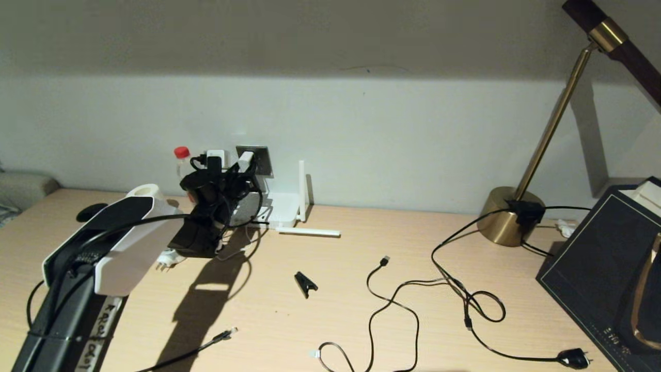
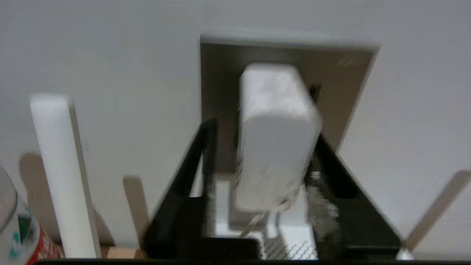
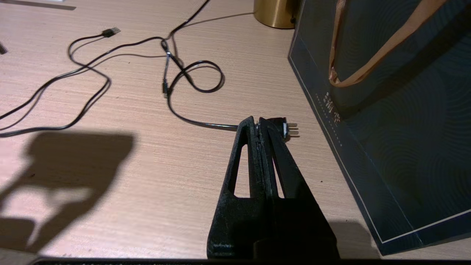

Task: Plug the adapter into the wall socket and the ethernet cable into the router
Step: Plug plug into socket, then pick up cable

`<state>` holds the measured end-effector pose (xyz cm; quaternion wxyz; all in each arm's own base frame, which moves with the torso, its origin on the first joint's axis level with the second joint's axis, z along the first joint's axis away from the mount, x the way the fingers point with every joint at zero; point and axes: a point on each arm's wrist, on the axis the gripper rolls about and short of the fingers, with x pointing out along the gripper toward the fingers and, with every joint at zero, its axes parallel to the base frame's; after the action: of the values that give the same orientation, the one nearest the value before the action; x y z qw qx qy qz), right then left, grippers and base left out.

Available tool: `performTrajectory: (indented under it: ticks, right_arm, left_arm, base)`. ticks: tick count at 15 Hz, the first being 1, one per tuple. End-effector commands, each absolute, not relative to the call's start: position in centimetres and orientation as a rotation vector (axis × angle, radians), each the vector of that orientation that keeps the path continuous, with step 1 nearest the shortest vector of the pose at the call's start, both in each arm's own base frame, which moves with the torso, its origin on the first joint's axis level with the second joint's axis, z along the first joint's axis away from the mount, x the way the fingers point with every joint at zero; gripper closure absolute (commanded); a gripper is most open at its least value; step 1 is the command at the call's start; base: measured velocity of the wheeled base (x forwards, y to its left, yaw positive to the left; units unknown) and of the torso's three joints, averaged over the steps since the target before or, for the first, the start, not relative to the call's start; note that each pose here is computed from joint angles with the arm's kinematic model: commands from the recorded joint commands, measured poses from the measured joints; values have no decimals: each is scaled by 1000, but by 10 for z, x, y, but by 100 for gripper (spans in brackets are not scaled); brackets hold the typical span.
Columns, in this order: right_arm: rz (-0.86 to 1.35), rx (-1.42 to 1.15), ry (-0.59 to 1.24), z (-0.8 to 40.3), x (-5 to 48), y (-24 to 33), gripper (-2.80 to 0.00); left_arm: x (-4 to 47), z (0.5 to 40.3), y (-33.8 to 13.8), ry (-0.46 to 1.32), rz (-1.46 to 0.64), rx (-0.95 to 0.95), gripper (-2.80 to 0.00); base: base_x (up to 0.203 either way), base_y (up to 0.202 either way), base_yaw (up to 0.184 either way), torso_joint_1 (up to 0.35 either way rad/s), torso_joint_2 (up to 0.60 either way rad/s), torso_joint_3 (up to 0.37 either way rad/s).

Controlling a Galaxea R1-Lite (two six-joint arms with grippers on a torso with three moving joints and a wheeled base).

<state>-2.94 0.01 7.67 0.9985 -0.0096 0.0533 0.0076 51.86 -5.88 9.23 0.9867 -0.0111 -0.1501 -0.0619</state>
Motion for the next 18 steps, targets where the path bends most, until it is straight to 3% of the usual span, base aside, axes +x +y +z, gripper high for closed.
performTrajectory:
  ticks: [1, 18]
  right_arm:
    - [16, -20, 109, 77, -29, 0, 0]
    - [16, -20, 109, 77, -29, 0, 0]
  left_arm:
    - [518, 93, -59, -318, -127, -24, -280]
    - [474, 108, -58, -323, -148, -24, -280]
  base:
    - [0, 0, 0, 0, 0, 0]
    - [0, 0, 0, 0, 0, 0]
